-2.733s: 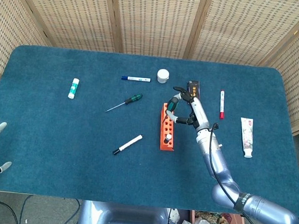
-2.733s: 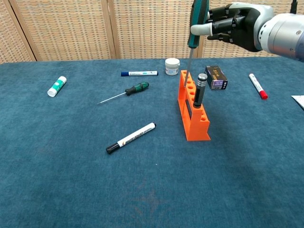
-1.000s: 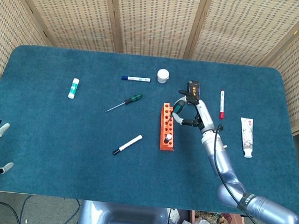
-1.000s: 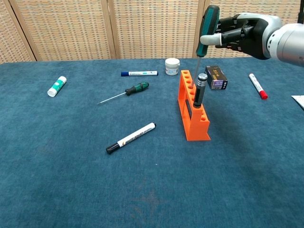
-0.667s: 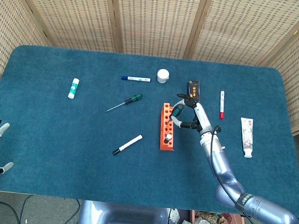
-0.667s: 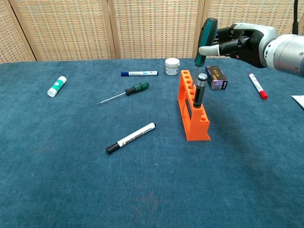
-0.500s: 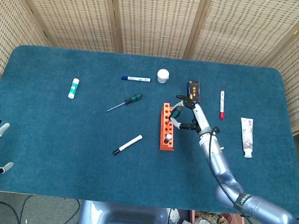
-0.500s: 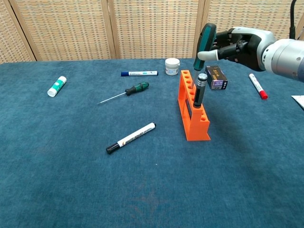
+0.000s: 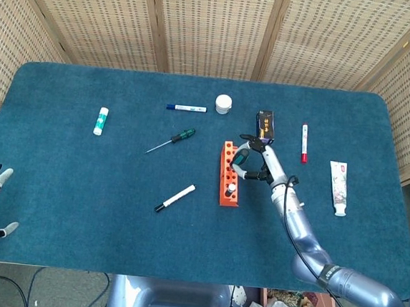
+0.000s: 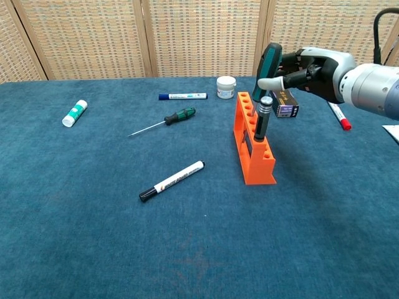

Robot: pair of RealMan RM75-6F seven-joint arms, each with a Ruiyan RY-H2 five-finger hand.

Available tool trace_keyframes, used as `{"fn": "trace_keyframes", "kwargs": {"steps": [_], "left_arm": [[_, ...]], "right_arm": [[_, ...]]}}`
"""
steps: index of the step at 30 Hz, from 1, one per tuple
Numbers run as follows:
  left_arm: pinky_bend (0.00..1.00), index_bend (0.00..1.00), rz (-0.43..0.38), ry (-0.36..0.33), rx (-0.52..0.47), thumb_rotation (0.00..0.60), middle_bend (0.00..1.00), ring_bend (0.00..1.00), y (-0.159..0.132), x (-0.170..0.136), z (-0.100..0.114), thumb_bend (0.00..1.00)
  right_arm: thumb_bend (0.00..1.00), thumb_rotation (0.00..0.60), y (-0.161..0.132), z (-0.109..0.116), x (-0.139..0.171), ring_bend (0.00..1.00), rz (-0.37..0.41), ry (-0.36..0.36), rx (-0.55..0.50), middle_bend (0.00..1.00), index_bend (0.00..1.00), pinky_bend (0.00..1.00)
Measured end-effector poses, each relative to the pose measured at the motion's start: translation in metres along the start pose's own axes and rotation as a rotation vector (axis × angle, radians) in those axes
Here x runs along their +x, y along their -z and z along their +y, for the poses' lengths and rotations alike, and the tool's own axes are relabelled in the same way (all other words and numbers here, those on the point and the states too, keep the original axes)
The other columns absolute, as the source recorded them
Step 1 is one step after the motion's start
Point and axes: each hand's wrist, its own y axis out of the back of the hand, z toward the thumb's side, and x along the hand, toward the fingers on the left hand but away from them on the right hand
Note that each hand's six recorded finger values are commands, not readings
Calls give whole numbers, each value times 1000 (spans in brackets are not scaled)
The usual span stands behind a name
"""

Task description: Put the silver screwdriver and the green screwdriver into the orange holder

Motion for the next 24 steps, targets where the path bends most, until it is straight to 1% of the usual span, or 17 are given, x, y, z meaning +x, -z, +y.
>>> {"fn": "trace_keyframes", "kwargs": {"steps": [11, 24], "left_arm": [[0, 0, 2, 0, 1, 600, 0, 0, 0, 0, 0, 0], [0, 0, 6, -1, -1, 600, 0, 0, 1, 0, 0, 0]], "right_arm": [[434, 600, 6, -10, -1, 0, -10, -32, 21, 142, 696, 15], [434, 600, 7, -19, -2, 0, -23, -68, 33, 145, 696, 15]]}}
